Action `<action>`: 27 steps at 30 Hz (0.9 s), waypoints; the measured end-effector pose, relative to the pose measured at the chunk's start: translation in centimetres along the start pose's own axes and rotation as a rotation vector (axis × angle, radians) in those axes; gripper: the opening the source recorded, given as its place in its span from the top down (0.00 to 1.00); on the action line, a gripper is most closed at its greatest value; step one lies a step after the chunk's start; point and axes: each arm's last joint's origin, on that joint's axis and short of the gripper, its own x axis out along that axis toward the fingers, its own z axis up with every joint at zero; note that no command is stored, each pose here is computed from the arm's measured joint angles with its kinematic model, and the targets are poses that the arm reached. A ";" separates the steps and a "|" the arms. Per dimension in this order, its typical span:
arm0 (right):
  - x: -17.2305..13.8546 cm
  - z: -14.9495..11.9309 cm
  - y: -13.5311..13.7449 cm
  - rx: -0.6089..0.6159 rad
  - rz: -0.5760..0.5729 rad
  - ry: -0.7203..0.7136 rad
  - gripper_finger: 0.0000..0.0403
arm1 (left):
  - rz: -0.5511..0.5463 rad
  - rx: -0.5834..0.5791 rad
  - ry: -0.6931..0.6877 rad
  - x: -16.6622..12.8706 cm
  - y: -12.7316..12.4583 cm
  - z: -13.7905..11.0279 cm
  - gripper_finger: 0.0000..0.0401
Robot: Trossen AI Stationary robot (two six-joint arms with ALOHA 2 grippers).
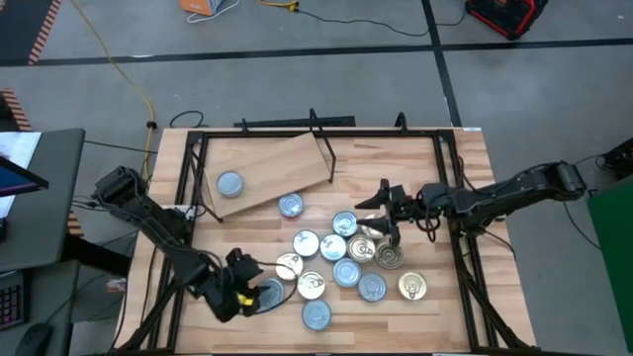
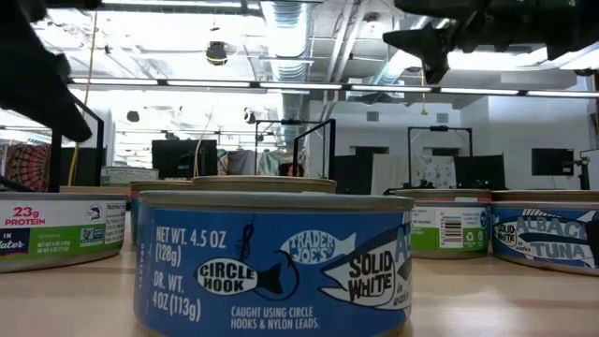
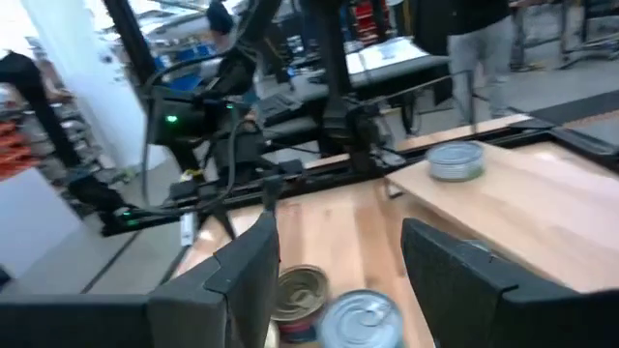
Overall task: Stack canned seafood by type on shelf
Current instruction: Stack the green white tuna can on top of the green white tuna can on the shelf
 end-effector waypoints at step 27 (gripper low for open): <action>11.8 -2.3 7.4 -0.130 0.118 0.312 0.39 | -0.050 0.849 0.039 1.0 -3.2 -7.5 0.45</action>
